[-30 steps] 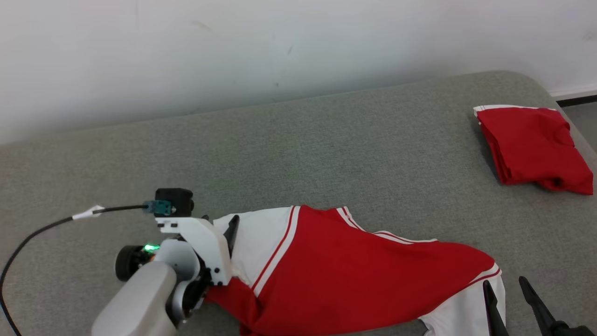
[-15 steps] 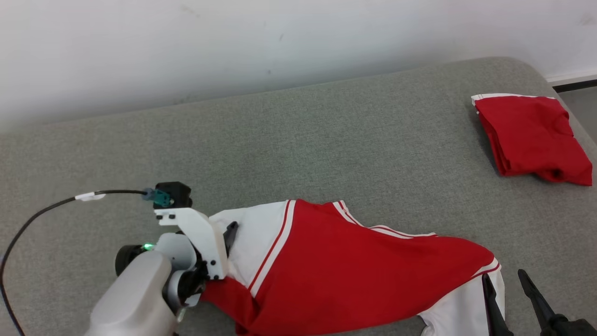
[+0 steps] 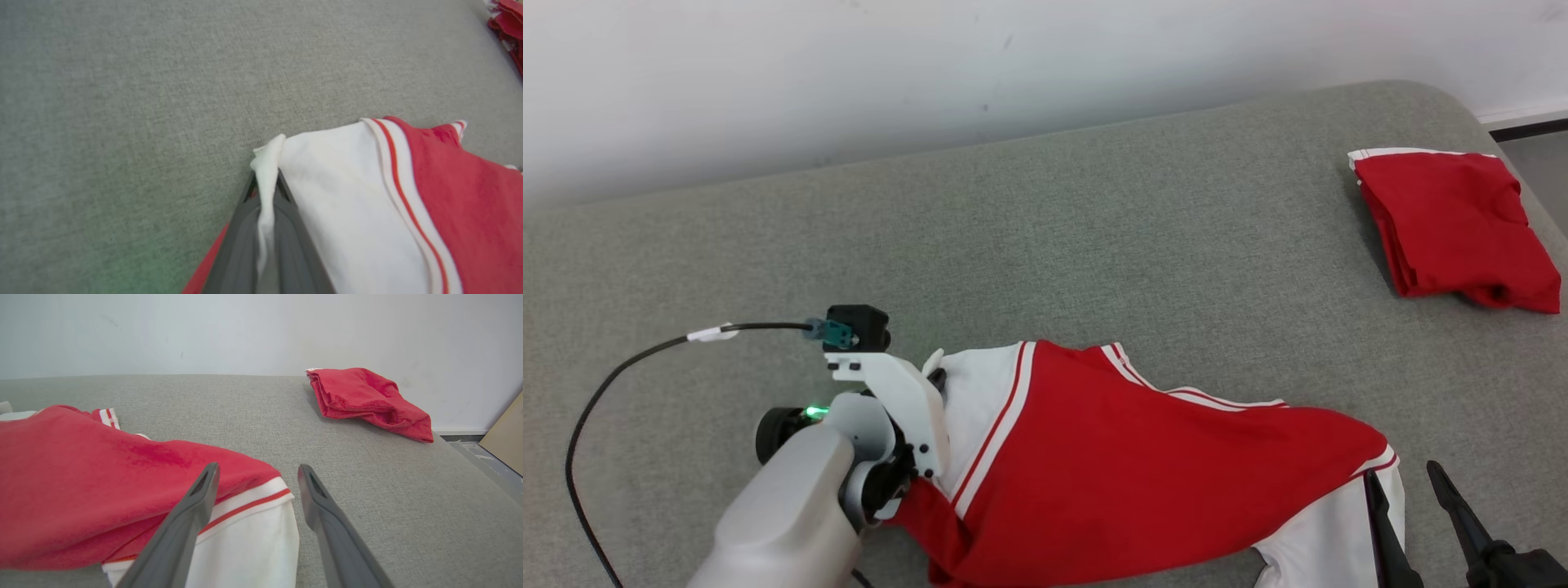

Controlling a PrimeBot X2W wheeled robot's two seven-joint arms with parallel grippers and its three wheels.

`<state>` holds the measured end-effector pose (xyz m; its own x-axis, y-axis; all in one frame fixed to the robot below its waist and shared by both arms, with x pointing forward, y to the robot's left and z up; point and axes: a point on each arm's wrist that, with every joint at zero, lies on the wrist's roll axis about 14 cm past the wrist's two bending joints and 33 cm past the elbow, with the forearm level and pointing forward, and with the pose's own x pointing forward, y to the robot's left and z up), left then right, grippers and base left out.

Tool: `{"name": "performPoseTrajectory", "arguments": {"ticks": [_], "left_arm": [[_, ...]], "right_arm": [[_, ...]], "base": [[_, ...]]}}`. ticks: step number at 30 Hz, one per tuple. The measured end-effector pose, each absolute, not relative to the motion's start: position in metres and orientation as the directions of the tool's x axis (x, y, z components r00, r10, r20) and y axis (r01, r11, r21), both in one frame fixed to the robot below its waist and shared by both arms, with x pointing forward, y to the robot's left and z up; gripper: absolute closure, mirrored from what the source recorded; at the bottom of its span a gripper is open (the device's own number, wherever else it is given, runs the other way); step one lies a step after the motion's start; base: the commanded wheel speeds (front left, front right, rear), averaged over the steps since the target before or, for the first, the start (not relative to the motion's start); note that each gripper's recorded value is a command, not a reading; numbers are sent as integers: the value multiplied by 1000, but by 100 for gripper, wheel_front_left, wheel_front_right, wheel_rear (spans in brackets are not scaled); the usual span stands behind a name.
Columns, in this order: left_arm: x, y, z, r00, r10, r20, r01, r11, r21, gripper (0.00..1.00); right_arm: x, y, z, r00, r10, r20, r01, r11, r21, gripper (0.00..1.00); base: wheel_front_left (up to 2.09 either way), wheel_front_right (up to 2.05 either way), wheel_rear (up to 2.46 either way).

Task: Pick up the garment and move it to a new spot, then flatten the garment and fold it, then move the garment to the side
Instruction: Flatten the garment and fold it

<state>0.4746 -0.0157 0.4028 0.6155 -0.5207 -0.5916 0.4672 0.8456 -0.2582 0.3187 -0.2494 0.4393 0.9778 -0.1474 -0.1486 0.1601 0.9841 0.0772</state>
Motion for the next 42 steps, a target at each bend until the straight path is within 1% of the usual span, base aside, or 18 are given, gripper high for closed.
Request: {"name": "performPoseTrajectory", "arguments": {"ticks": [3,5,8,13,18,24,29,35,42], "left_arm": [[480,-19,417,664,-533,-524,475,843,-254,100],[484,-24,435,705,-550,-447,478,835,-273,100],[480,-31,463,744,-580,-332,494,811,-312,100],[453,-28,502,779,-603,-174,522,776,-354,100],[411,-9,539,803,-592,-60,531,758,-378,100],[353,11,574,804,-594,13,545,729,-415,100],[328,31,598,828,-557,60,530,744,-406,100],[327,37,604,837,-543,65,523,760,-385,100],[352,26,597,825,-564,40,538,762,-361,100]], "right_arm": [[317,-251,441,978,-153,-142,165,983,79,0],[315,-251,442,978,-155,-140,167,983,81,0],[311,-249,442,979,-150,-138,163,983,86,0],[308,-241,444,985,-119,-126,131,988,87,0],[312,-227,452,993,-65,-93,74,993,95,0],[321,-204,459,998,15,-65,-8,995,99,0],[328,-187,465,997,66,-43,-61,993,105,0],[330,-178,468,996,88,-31,-84,990,113,0],[320,-196,463,999,25,-49,-19,993,117,0]], "base": [[0,0,0],[0,0,0],[0,0,0],[0,0,0],[0,0,0],[0,0,0],[0,0,0],[0,0,0],[0,0,0]]}}
